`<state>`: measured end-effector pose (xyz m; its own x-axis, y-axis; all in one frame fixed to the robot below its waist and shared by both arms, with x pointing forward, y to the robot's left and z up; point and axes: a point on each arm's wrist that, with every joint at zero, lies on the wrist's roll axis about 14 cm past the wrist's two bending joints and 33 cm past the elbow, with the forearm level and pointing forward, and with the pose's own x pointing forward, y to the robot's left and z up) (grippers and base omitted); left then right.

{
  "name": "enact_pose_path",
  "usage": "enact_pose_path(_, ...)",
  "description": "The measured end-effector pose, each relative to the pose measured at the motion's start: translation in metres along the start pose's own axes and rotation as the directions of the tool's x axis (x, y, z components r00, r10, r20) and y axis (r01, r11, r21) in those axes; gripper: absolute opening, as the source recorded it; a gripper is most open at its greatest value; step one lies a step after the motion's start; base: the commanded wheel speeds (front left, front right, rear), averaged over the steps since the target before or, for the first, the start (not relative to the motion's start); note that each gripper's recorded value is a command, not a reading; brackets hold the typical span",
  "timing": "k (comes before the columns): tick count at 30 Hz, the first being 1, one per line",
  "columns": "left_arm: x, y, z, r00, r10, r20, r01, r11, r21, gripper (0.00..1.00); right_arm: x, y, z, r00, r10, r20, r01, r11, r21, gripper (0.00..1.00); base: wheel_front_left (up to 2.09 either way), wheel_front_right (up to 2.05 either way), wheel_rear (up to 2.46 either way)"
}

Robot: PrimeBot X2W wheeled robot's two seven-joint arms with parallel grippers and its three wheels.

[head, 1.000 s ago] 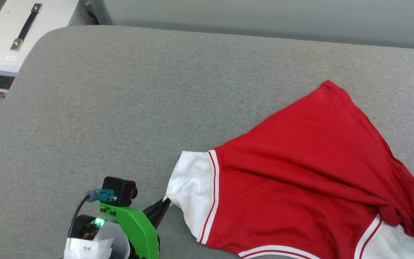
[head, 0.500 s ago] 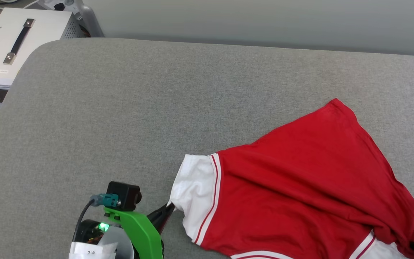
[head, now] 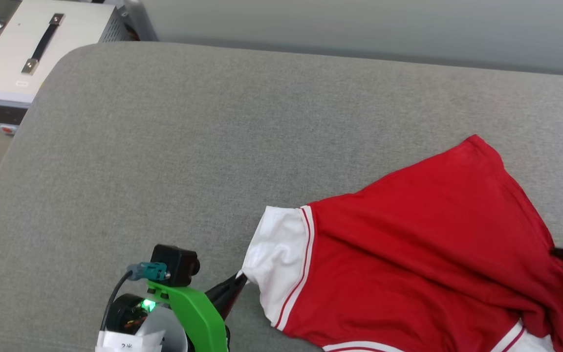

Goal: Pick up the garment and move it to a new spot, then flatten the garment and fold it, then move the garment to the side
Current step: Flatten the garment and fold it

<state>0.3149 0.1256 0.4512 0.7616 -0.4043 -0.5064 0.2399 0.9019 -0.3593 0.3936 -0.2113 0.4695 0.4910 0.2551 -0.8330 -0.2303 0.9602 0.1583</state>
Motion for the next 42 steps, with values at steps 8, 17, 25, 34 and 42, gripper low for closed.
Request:
enact_pose_path(8,0.007,0.002,0.007,1.000,-0.001,0.008,0.001,1.000,-0.002,0.00,0.024,0.028,0.064,1.000,0.030,-0.002,-0.030,0.993,-0.115,1.00,0.00,0.00,0.00)
enact_pose_path(17,0.020,0.020,0.007,0.999,0.044,-0.001,-0.044,0.998,-0.051,0.00,0.088,0.024,0.112,0.996,-0.018,-0.082,0.008,0.992,-0.128,1.00,0.00,0.00,0.00)
enact_pose_path(25,0.024,0.033,-0.003,0.996,0.087,-0.022,-0.089,0.993,-0.081,0.00,0.141,0.028,0.109,0.982,-0.031,-0.184,0.003,0.989,-0.150,1.00,0.00,0.00,0.00)
enact_pose_path(34,0.022,0.047,-0.013,0.989,0.140,-0.048,-0.144,0.984,-0.107,0.00,0.175,0.033,0.093,0.961,-0.041,-0.273,-0.015,0.980,-0.200,1.00,0.00,0.00,0.00)
enact_pose_path(42,0.023,0.050,-0.012,0.988,0.148,-0.044,-0.152,0.983,-0.105,0.00,0.177,0.034,0.083,0.950,-0.044,-0.309,-0.028,0.974,-0.223,0.00,0.00,0.00,0.00)
